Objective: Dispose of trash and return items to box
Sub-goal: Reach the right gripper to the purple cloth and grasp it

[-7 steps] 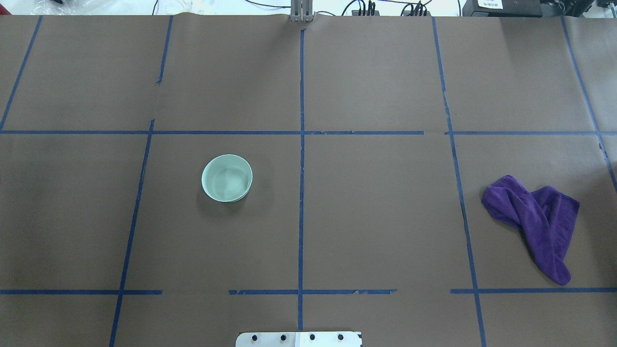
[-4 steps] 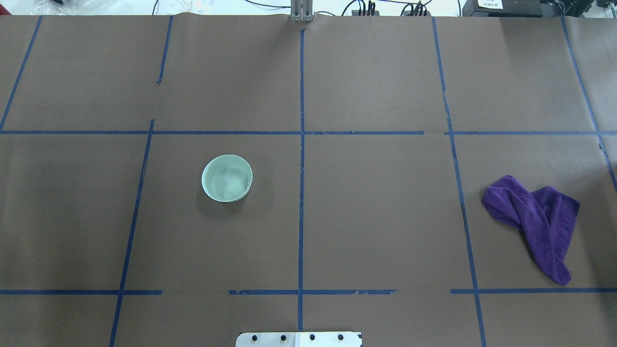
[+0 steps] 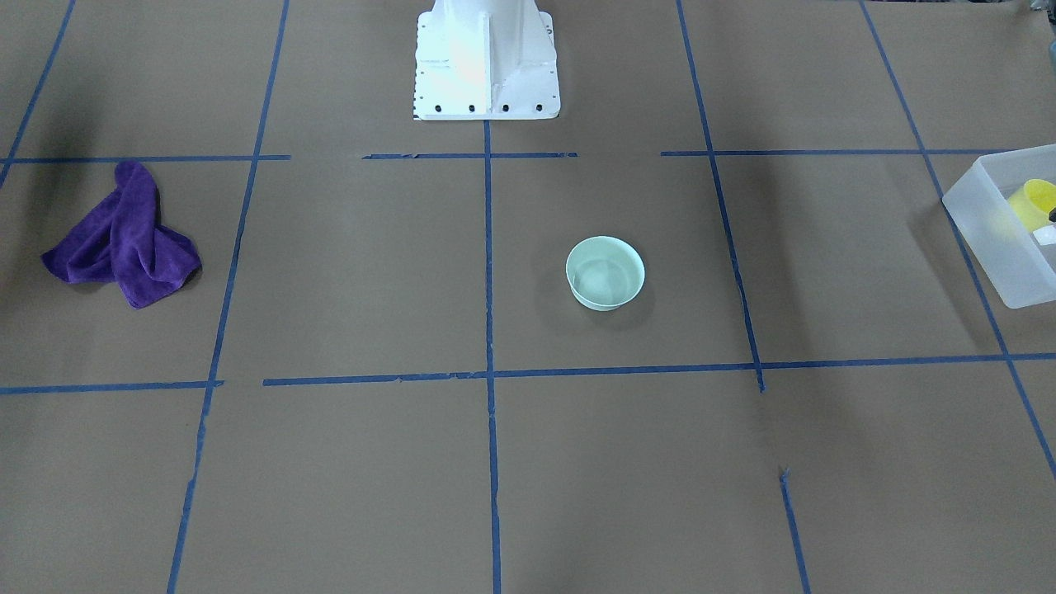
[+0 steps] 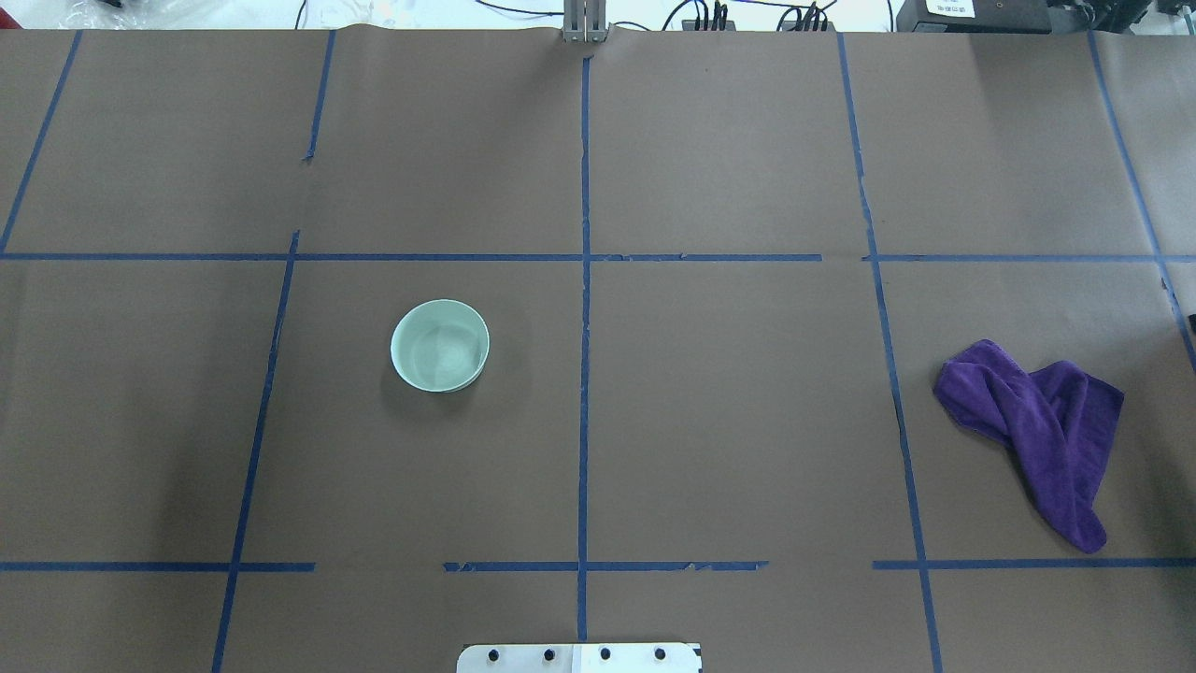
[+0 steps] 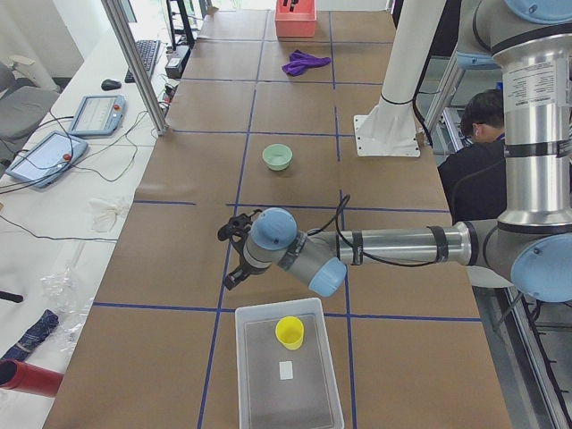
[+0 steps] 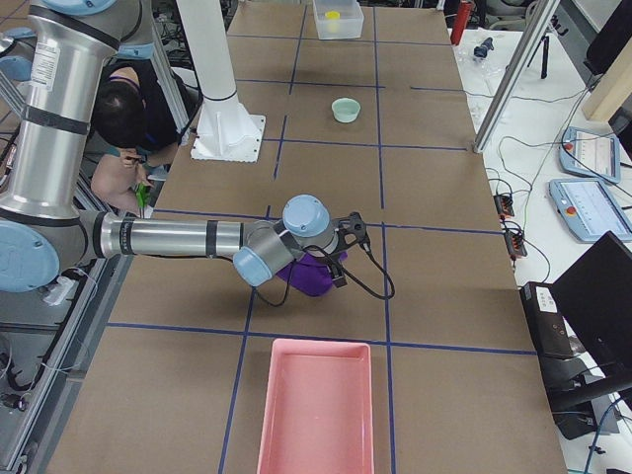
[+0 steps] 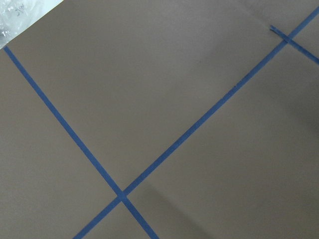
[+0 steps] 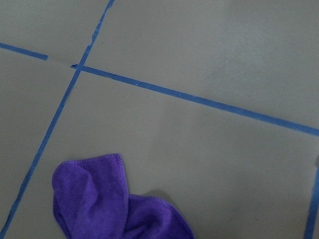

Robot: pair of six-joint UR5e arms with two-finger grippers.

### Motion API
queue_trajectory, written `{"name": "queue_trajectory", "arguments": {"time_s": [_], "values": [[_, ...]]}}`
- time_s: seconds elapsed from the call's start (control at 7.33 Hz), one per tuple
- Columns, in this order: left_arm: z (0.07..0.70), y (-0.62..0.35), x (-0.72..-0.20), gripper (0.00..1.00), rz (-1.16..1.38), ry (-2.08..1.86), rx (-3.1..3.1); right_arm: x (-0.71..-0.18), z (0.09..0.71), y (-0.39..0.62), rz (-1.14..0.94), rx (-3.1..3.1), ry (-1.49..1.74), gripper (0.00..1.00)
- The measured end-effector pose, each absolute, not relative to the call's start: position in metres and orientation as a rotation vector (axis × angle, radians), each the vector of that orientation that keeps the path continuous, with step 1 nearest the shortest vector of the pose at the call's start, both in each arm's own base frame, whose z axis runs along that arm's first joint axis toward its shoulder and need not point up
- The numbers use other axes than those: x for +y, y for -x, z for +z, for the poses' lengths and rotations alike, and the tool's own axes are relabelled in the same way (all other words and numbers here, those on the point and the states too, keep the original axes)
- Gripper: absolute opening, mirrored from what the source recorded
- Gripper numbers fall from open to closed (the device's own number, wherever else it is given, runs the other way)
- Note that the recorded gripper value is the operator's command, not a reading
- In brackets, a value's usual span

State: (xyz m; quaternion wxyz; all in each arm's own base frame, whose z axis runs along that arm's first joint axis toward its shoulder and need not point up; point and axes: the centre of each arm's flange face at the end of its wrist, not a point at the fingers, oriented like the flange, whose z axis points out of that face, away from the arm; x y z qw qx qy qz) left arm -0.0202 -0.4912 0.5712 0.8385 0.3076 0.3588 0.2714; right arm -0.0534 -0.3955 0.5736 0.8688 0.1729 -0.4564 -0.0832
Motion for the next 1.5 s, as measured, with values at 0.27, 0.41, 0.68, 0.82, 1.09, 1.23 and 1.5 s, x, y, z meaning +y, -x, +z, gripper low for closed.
{"name": "queue_trajectory", "arguments": {"time_s": [0.27,0.41,0.68,0.82,1.09,1.23,1.5], "values": [[0.55,0.019,-0.51,1.0,0.577,-0.66,0.757,-0.378,0.567,0.122,-0.129,-0.944,-0.33,0.99],[0.543,0.018,-0.516,1.0,0.579,-0.664,0.756,-0.368,0.565,0.161,-0.132,-0.912,-0.33,0.88],[0.539,0.018,-0.521,1.0,0.58,-0.668,0.755,-0.345,0.567,0.222,-0.171,-0.846,-0.345,0.77],[0.538,0.018,-0.522,1.0,0.581,-0.669,0.755,-0.335,0.571,0.241,-0.196,-0.812,-0.35,0.72],[0.538,0.018,-0.522,1.0,0.58,-0.669,0.756,-0.323,0.576,0.263,-0.232,-0.765,-0.351,0.0],[0.538,0.018,-0.522,1.0,0.58,-0.668,0.756,-0.32,0.578,0.267,-0.243,-0.755,-0.349,0.0],[0.539,0.019,-0.52,1.0,0.579,-0.668,0.756,-0.318,0.58,0.264,-0.263,-0.745,-0.354,0.0]]}}
